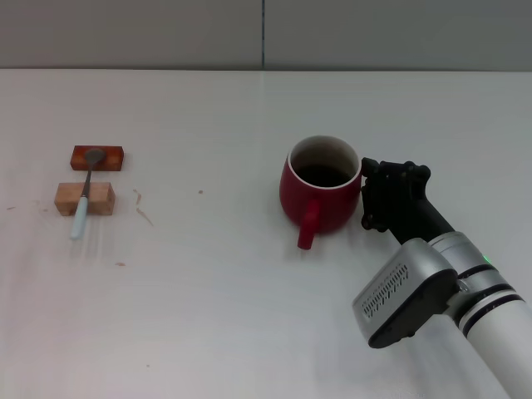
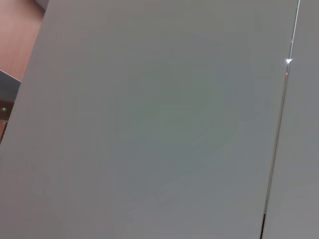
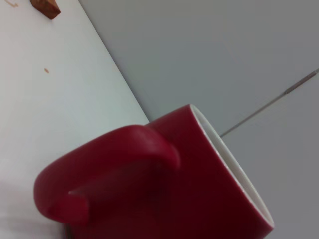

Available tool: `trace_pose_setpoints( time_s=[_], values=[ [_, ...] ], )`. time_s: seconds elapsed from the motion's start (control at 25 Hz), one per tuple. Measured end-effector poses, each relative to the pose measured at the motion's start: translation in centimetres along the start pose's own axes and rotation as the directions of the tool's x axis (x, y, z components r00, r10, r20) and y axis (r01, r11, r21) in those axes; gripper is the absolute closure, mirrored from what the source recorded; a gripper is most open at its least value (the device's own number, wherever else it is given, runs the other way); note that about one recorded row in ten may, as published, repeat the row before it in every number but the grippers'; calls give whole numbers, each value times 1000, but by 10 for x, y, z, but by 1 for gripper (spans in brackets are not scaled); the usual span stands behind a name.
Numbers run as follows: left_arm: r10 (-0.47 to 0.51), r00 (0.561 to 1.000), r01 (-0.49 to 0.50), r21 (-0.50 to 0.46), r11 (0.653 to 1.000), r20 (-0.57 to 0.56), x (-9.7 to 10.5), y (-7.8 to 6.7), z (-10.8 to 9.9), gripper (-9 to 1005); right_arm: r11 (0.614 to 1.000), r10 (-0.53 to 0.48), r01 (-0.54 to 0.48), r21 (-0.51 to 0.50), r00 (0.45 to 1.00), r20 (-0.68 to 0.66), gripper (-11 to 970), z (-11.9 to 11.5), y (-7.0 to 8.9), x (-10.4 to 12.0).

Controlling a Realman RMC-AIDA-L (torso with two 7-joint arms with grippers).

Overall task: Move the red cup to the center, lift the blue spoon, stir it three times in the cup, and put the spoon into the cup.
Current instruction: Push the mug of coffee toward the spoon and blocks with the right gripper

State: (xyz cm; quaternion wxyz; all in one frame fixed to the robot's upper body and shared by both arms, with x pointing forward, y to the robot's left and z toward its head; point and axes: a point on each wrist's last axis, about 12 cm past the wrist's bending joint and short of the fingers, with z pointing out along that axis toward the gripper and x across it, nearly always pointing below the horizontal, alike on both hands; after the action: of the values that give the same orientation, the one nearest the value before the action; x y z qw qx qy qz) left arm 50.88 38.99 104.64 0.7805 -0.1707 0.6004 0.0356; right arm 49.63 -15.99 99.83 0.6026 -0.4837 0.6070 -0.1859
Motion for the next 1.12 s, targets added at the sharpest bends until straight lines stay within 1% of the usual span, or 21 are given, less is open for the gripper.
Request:
trace_pose_setpoints(
  time_s=[0.48, 1.12],
  values=[
    [-2, 1000, 2, 6, 1000, 9, -1, -1, 0, 166, 997, 63, -60, -46, 996, 70, 940, 14, -1, -18],
    [-8, 1000, 8, 6, 1000, 13, -1, -1, 0, 166, 989, 96, -78, -125, 984, 147, 939, 26, 0, -36]
  ],
)
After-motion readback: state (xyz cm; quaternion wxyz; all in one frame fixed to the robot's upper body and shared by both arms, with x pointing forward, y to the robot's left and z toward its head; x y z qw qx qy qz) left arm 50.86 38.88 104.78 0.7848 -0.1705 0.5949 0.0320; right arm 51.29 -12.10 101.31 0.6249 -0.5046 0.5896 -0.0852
